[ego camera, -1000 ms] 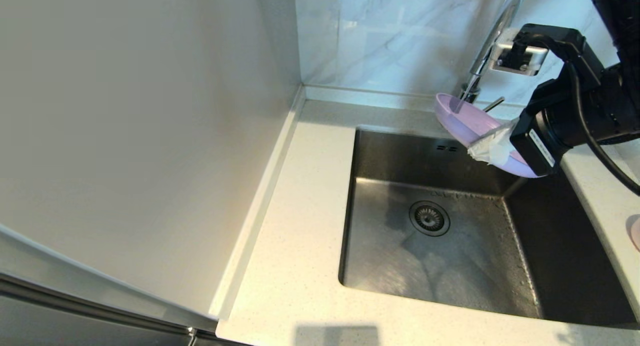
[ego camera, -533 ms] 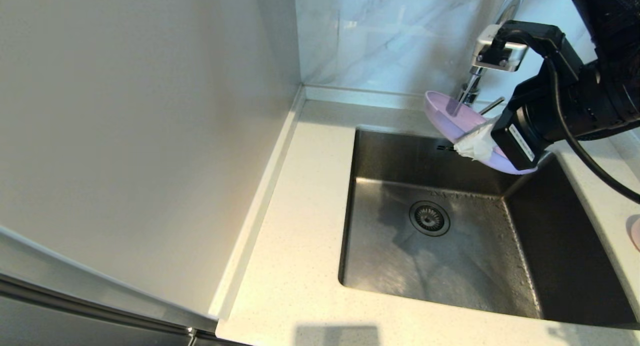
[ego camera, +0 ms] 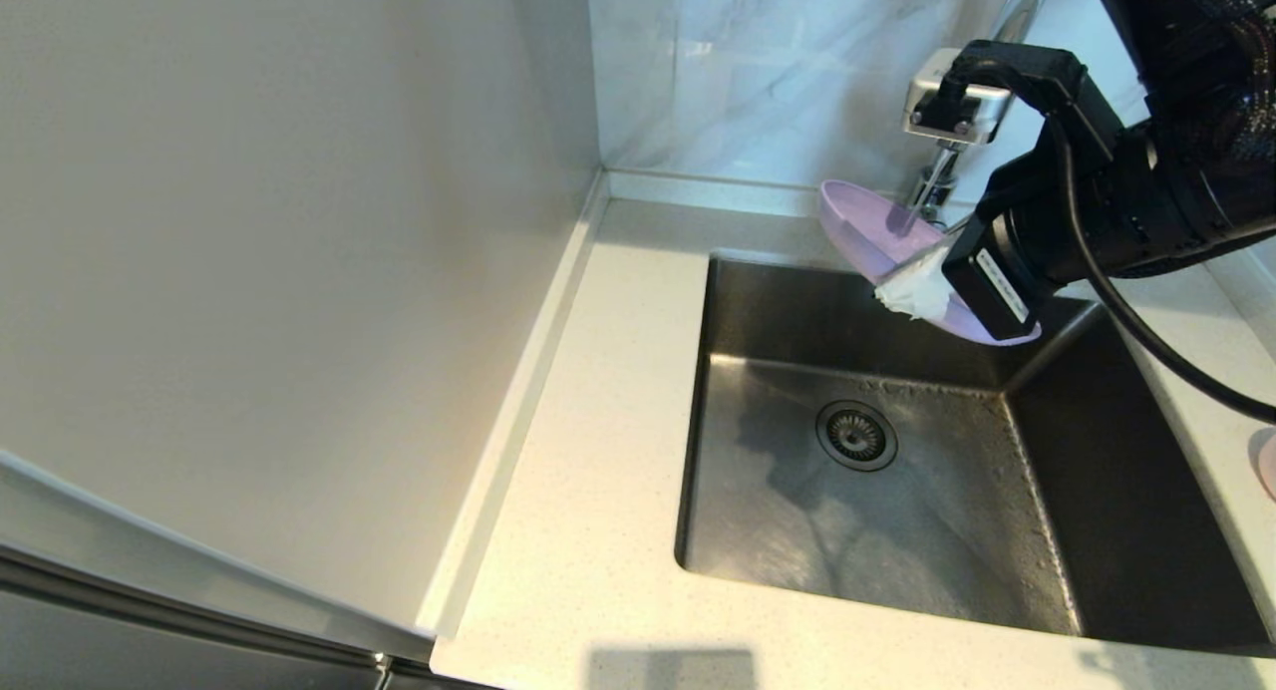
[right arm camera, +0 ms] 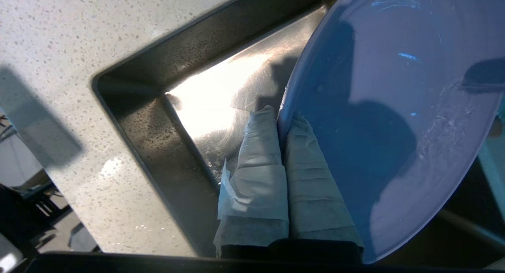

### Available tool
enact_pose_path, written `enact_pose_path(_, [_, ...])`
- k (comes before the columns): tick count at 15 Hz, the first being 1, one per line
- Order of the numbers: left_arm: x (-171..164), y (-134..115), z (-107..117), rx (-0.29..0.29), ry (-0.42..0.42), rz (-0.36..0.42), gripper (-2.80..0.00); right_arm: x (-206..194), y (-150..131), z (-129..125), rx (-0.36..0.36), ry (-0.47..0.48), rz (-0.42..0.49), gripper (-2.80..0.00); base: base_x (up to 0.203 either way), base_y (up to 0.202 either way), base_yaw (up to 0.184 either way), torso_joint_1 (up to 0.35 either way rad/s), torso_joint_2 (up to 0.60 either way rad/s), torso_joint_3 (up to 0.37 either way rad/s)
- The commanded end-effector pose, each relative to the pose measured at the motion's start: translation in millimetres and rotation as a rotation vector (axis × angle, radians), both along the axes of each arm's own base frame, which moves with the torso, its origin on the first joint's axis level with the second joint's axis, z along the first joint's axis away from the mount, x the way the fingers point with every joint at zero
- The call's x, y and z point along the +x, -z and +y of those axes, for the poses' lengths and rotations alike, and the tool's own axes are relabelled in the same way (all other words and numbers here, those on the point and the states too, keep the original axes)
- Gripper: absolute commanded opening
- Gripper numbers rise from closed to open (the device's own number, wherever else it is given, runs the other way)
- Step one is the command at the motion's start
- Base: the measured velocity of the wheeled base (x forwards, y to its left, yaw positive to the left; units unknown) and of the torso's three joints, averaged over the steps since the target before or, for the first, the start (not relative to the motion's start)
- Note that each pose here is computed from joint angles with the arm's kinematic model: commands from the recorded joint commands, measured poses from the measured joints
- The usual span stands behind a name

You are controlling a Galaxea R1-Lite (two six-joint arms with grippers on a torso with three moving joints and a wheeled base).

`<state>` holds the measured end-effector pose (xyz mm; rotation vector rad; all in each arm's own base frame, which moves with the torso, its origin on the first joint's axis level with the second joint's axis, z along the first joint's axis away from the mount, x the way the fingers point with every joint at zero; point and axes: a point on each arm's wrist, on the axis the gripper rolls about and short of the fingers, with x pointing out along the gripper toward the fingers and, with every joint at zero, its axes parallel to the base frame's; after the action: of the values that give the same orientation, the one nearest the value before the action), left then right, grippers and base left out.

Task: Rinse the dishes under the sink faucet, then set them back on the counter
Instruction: Rinse the plate

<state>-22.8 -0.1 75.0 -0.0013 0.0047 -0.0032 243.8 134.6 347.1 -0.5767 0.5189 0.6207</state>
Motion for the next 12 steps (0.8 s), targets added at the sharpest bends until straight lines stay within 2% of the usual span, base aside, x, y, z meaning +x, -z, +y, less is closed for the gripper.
enact_pose_path(1, [0.0, 0.0, 0.0, 0.000, 0.000, 0.000, -2.80, -14.0, -1.5, -14.4, 0.029, 0.042, 0.022, -2.80, 0.000, 0.000, 0.000, 0.000, 0.00, 0.000])
enact_pose_path(4, [0.0, 0.0, 0.0, 0.000, 0.000, 0.000, -2.80, -30.2, 18.8, -55.8, 0.076, 0.109, 0.143, -2.80, 0.000, 0.000, 0.000, 0.000, 0.00, 0.000])
enact_pose_path(6, [0.0, 0.0, 0.0, 0.000, 0.000, 0.000, -2.80, -37.9, 26.4, -84.3, 0.160, 0.193, 0.205, -2.80, 0.000, 0.000, 0.000, 0.000, 0.00, 0.000])
enact_pose_path(9, [0.0, 0.0, 0.0, 0.000, 0.000, 0.000, -2.80, -43.9, 22.1, -100.0, 0.393, 0.313, 0.296, -2.80, 0.000, 0.000, 0.000, 0.000, 0.00, 0.000])
enact_pose_path(12, [0.0, 0.0, 0.0, 0.000, 0.000, 0.000, -2.80, -46.5, -3.8, -106.2, 0.617, 0.323, 0.313, -2.80, 0.000, 0.000, 0.000, 0.000, 0.00, 0.000])
